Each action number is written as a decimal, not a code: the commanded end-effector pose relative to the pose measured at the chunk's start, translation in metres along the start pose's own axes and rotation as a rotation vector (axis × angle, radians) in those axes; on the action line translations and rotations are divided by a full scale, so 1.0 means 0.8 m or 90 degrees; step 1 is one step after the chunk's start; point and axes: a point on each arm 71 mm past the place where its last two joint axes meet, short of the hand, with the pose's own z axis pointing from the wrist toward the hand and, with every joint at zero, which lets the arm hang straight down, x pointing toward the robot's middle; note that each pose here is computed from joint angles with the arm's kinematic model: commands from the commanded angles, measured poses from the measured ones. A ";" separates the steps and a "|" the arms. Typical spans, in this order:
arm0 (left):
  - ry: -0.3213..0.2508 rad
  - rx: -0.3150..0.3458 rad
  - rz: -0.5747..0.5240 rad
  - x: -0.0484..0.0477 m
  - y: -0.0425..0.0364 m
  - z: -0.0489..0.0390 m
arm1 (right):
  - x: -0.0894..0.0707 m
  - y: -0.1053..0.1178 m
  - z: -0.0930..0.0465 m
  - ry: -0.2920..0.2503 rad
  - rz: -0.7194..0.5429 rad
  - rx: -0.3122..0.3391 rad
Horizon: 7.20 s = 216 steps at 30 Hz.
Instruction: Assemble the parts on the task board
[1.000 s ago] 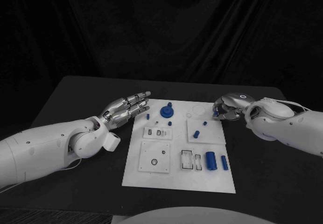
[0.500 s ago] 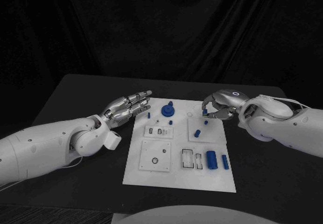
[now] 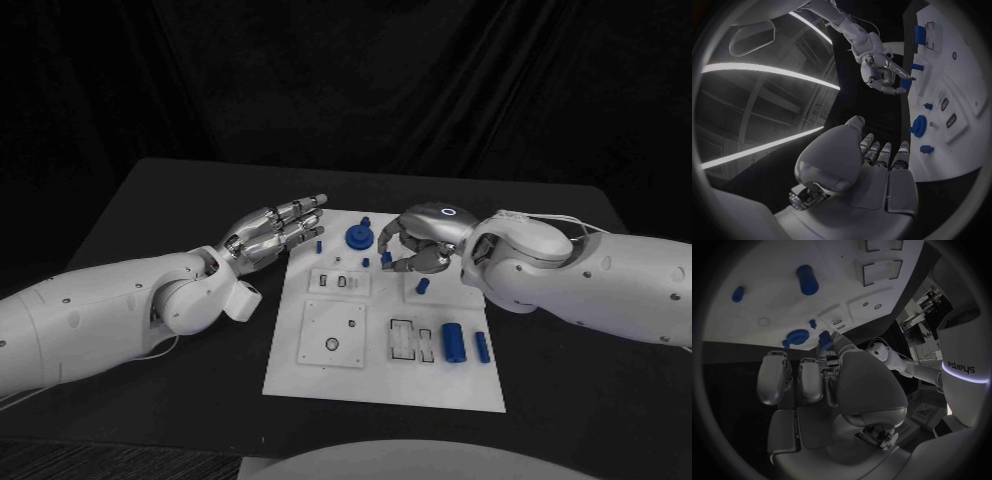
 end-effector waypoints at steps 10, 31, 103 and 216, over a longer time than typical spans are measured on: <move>0.012 0.005 -0.008 0.005 0.0000 0.002 | 0.037 0.025 0.037 0.070 0.003 -0.021; 0.012 0.004 -0.008 0.004 0.0003 0.003 | 0.051 0.022 0.048 0.086 0.002 -0.014; -0.001 -0.279 0.201 -0.014 -0.0492 0.003 | -0.062 -0.063 -0.079 -0.180 -0.051 -0.021; 0.104 -0.633 0.704 0.060 0.0414 0.122 | -0.014 -0.089 -0.088 -0.155 -0.029 0.042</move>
